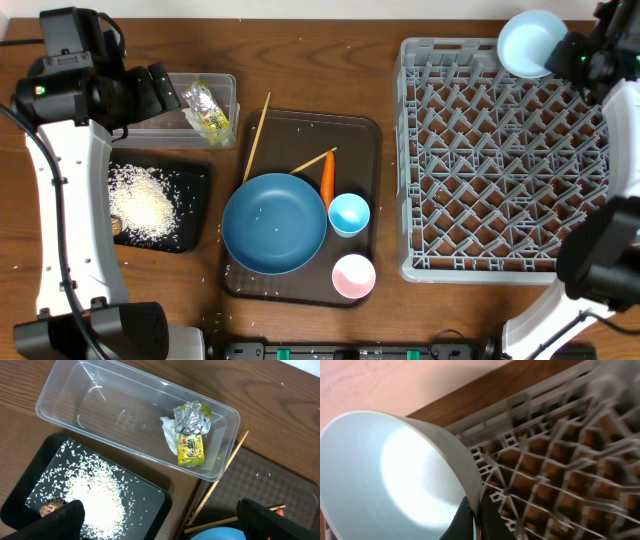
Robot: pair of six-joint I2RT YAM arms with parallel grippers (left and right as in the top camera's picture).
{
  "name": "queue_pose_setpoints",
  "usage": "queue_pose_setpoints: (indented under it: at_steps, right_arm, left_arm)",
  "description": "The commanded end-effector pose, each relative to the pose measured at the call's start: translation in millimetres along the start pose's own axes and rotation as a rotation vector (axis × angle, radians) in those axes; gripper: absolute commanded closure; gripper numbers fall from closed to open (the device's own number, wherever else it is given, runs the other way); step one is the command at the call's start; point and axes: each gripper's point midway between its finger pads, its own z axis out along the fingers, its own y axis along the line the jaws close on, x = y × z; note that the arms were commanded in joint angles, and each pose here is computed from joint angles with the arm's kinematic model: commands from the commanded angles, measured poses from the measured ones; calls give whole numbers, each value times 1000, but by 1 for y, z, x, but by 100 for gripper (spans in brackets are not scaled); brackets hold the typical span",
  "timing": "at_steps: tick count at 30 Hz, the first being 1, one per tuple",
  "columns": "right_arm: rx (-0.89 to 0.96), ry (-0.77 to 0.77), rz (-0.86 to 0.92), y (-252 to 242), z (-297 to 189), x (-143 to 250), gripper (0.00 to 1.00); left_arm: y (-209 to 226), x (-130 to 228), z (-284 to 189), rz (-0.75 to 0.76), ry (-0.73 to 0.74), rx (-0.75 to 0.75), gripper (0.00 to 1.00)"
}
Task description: Sort waste into correct bins and load items into the dishwasher rack
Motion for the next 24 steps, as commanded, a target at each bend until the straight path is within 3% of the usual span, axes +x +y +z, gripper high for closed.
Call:
queue_pose_setpoints:
  at_steps: [1,11,24]
  right_arm:
    - [102,-38,-35,-12,-17,-7,99]
    - [402,-56,-88,-54,-39,-7,99]
    - [849,-193,-271,-62,-84,-31,99]
  left_arm:
    - [3,4,6,-9,21,-8,2]
    - [3,4,6,-9,21,-8,2]
    - [3,4,6,-9,21,-8,2]
